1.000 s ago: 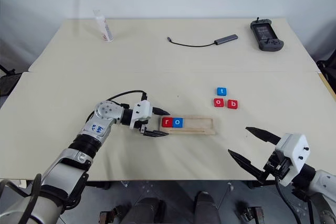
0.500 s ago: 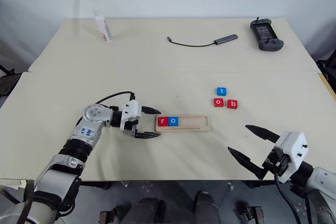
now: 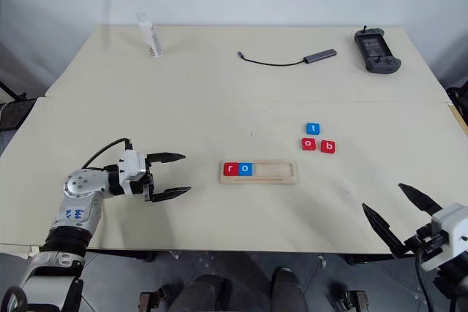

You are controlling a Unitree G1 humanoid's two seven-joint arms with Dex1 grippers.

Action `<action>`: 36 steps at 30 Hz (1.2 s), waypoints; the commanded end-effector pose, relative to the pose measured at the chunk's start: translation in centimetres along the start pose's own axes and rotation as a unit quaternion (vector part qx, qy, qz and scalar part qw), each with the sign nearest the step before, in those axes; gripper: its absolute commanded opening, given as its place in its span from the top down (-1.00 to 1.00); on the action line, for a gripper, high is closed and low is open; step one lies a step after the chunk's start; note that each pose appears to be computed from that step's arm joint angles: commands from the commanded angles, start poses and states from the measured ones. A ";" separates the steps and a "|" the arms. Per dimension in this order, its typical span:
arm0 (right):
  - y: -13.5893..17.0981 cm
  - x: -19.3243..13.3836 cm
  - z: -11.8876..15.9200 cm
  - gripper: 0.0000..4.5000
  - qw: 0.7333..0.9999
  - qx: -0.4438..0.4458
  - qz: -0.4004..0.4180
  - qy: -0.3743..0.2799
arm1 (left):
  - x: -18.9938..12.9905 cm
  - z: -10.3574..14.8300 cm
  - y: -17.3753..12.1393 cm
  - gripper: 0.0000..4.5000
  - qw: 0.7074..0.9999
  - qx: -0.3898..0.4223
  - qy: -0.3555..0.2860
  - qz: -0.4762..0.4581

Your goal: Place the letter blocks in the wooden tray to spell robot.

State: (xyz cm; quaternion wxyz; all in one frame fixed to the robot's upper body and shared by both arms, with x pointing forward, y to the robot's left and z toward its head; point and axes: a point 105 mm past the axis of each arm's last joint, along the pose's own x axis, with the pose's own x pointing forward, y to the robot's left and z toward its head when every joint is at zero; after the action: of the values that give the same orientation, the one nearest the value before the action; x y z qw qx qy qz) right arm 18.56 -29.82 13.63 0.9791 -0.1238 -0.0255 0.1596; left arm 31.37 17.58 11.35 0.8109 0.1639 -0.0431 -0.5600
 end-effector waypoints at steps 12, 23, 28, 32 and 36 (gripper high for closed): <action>0.3 12.0 4.4 -1.00 0.996 0.019 0.053 0.075 | 0.8 2.4 -1.7 -0.98 0.997 -0.038 -0.059 0.028; 0.7 19.8 4.4 -1.00 0.983 0.013 0.035 0.180 | 1.3 3.4 -2.3 -0.98 0.995 -0.028 -0.074 0.057; 0.8 20.5 4.6 -1.00 0.983 0.019 0.027 0.179 | 1.2 3.3 -2.8 -0.98 0.995 -0.031 -0.070 0.061; 0.3 20.7 4.3 -1.00 0.981 0.038 -0.008 0.191 | 1.2 3.3 -3.0 -0.98 0.995 -0.029 -0.068 0.065; -0.9 20.0 3.4 -1.00 0.973 0.063 -0.054 0.217 | 1.2 3.4 -3.0 -0.98 0.995 -0.026 -0.067 0.068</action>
State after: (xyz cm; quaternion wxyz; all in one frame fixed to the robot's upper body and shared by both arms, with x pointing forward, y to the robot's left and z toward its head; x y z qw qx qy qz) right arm 37.53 -22.44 16.09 0.9673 -0.0996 0.2075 0.1070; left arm 28.63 14.85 12.41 0.8499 0.0872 -0.0740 -0.5144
